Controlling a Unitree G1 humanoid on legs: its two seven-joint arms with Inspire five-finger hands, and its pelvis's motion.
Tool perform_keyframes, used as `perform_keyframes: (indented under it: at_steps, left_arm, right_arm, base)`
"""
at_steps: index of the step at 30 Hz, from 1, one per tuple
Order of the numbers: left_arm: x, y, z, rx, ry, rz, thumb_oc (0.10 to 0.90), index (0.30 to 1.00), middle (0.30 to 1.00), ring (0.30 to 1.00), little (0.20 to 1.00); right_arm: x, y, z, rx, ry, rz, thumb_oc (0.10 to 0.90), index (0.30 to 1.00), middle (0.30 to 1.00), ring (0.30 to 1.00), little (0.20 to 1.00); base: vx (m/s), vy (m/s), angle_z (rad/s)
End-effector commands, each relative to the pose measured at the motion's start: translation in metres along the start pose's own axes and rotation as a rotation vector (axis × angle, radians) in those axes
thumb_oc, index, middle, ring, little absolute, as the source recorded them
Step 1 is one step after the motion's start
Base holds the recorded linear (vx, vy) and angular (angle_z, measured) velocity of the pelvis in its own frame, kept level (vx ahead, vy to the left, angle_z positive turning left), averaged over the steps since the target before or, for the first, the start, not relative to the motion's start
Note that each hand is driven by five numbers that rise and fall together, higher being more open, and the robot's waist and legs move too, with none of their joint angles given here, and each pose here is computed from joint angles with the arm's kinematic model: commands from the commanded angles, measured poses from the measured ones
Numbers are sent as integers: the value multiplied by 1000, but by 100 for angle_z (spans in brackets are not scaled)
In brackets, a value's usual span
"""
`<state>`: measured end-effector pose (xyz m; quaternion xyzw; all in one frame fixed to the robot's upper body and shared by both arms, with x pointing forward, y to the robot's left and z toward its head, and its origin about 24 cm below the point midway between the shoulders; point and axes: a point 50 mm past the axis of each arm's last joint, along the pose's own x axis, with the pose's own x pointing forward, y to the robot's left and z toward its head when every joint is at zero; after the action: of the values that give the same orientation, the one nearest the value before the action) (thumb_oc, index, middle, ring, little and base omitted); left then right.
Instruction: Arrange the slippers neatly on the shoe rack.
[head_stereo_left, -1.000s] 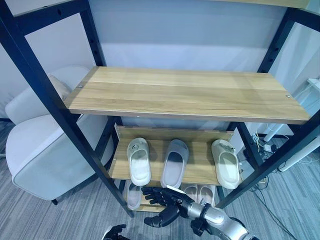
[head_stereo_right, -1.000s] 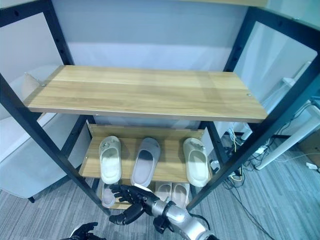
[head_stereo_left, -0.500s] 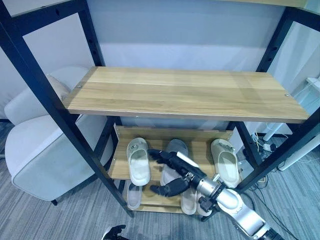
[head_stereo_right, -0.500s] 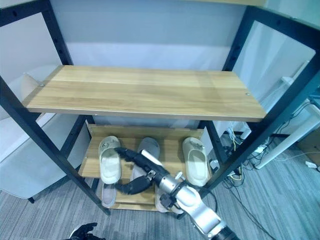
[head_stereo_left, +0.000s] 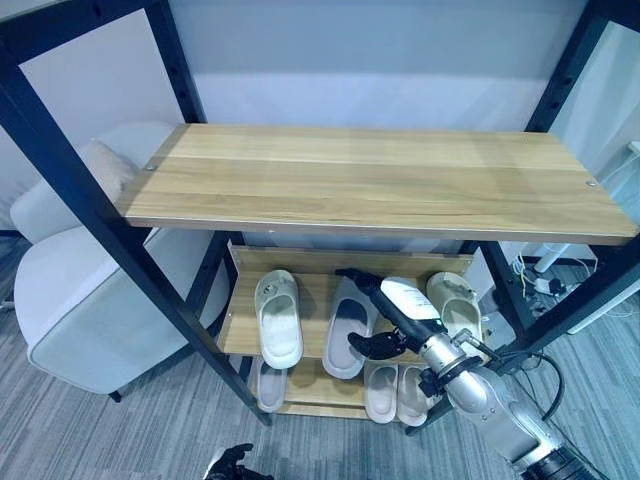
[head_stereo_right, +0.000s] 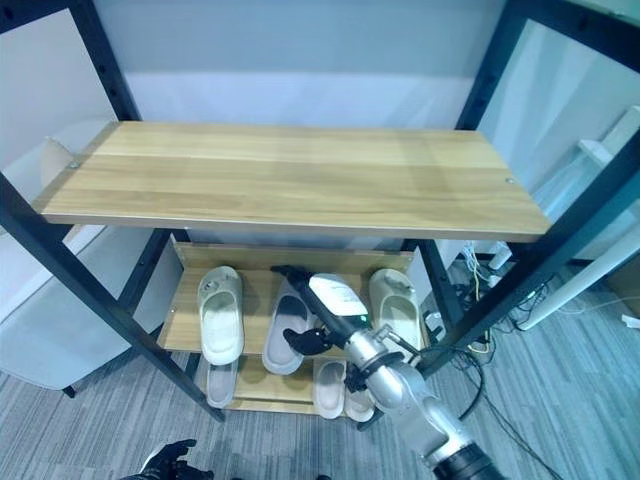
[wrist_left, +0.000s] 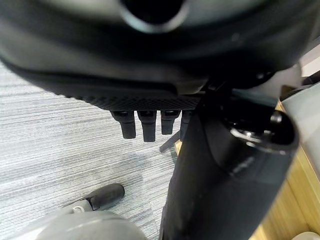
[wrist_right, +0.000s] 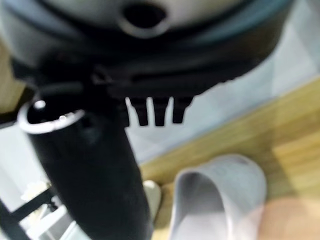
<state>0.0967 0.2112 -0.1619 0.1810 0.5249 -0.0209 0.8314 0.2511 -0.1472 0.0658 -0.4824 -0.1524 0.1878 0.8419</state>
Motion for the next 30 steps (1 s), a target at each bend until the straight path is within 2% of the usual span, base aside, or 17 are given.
perform_keyframes:
  at_steps: [1,3,7,20,30]
  left_arm:
    - [-4,-18,-18,112,68,-58,800,900,900,900,900]
    - [-4,-18,-19,111,68,-60,800,900,900,900,900]
    - [-4,-16,-19,140,65,-55,800,900,900,900,900]
    - [-5,-12,-22,108,69,-29,800,900,900,900,900]
    - [-5,-13,-23,102,75,-21,800,900,900,900,900]
  right_arm:
    - [26,-48,20,-47,-131,-265,800,900,900,900,900]
    - [28,-48,15,-29,-101,-272,800,900,900,900,900]
    - [31,-56,13,-103,-106,-299,800,900,900,900,900]
    - [33,-55,4,58,-46,-344,800,900,900,900,900]
    - [28,-58,-12,81,30,-372,800,900,900,900,900]
  base:
    - [23,10,4]
    - [22,13,4]
    - [0,0,0]
    - [14,8,-1]
    - [-7,4,0]
